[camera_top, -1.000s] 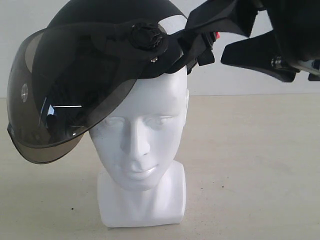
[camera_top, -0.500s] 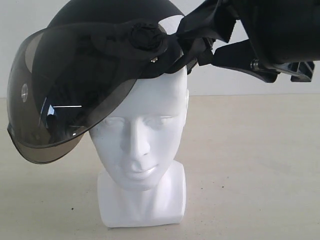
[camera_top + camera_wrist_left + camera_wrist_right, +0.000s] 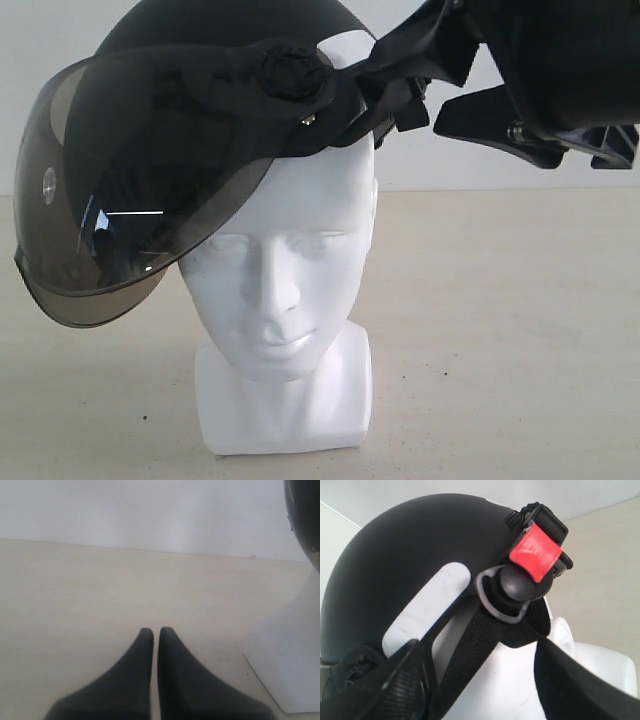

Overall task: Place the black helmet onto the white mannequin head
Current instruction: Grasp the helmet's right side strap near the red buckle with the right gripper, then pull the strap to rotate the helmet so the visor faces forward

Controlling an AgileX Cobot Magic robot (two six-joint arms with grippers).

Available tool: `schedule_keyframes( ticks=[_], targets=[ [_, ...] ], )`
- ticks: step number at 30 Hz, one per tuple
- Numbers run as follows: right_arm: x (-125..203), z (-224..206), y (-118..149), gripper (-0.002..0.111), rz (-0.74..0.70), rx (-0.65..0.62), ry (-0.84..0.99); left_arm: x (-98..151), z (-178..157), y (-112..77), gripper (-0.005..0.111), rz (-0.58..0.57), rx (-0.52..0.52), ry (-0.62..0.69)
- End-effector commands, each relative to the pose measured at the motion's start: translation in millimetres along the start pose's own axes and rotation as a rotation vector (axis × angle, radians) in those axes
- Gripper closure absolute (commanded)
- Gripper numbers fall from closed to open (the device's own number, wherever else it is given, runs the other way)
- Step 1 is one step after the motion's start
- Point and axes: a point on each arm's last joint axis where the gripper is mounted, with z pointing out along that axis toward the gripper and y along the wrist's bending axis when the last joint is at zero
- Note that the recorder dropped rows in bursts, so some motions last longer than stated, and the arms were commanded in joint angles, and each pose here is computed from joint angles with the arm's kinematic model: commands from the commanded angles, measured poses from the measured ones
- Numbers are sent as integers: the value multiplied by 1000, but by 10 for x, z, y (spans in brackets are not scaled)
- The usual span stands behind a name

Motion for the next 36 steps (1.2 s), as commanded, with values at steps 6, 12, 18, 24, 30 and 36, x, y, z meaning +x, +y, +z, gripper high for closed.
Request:
schedule_keyframes(
  ticks=[6, 12, 18, 24, 30, 36],
  targets=[
    [31, 142, -50, 47, 20, 35, 34, 7, 1, 1, 102, -8, -1, -3],
    [14, 150, -48, 67, 5, 31, 16, 7, 1, 1, 102, -8, -1, -3],
    [30, 149, -73, 108, -58, 57, 36, 7, 1, 1, 102, -8, -1, -3],
    [69, 143, -120, 108, -84, 107, 81, 7, 1, 1, 102, -8, -1, -3],
    [82, 133, -179, 108, -102, 172, 100, 7, 1, 1, 102, -8, -1, -3],
    [101, 105, -287, 108, -125, 291, 132, 7, 1, 1, 102, -8, -1, -3]
  ],
)
